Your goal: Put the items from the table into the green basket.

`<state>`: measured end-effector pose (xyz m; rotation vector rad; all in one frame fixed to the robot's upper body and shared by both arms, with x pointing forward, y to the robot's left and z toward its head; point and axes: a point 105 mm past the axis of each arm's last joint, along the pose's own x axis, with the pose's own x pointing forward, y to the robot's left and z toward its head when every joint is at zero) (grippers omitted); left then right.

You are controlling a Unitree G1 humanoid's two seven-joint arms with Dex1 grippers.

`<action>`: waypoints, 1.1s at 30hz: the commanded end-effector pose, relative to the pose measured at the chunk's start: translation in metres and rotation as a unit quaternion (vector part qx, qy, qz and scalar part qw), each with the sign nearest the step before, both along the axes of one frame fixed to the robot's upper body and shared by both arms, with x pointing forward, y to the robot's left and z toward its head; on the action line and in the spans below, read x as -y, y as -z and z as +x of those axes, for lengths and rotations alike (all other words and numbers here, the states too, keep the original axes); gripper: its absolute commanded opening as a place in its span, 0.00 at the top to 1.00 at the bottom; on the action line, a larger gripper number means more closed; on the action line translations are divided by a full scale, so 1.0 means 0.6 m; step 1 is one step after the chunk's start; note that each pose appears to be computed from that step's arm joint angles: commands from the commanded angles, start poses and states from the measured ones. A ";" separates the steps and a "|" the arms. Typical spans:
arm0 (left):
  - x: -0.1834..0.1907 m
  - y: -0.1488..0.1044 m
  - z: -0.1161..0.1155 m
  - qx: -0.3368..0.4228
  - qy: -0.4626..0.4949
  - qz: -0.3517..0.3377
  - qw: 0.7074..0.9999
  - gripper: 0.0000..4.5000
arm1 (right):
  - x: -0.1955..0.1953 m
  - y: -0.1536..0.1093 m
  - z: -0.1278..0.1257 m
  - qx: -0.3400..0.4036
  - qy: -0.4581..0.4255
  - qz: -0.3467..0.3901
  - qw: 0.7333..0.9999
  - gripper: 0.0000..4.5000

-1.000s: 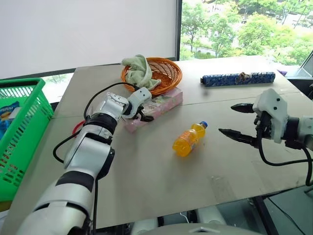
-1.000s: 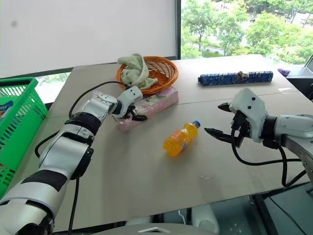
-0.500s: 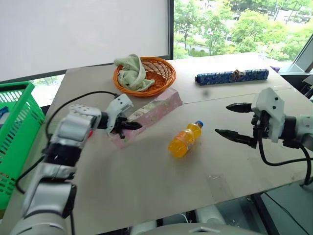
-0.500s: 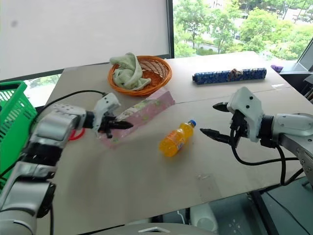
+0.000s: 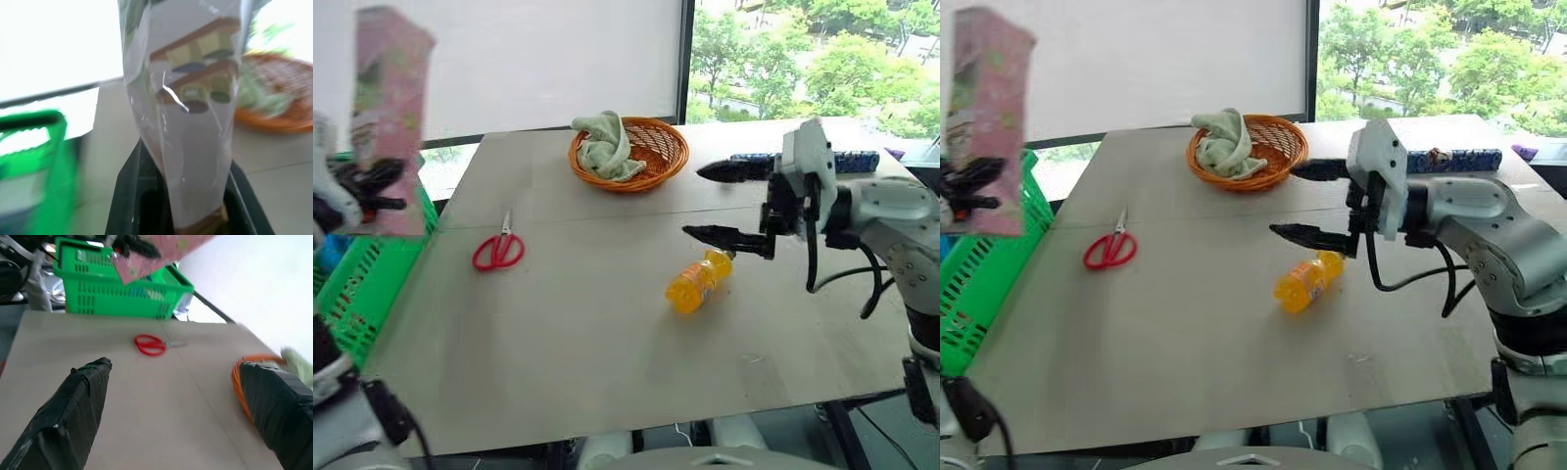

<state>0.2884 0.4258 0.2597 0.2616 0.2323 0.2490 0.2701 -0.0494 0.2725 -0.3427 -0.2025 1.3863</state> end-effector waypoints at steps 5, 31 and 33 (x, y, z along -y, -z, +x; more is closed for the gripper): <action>-0.126 -0.068 -0.037 -0.007 -0.098 0.166 0.981 0.84 | -0.046 -0.043 0.010 0.047 -0.013 0.026 0.998 0.00; 0.405 0.085 0.024 -0.041 0.412 -0.167 0.895 0.01 | 0.041 0.001 0.030 0.032 0.090 -0.025 0.995 0.00; 0.424 0.108 0.007 -0.051 0.405 -0.202 0.890 0.01 | 0.065 0.016 0.021 0.020 0.103 -0.041 0.994 0.00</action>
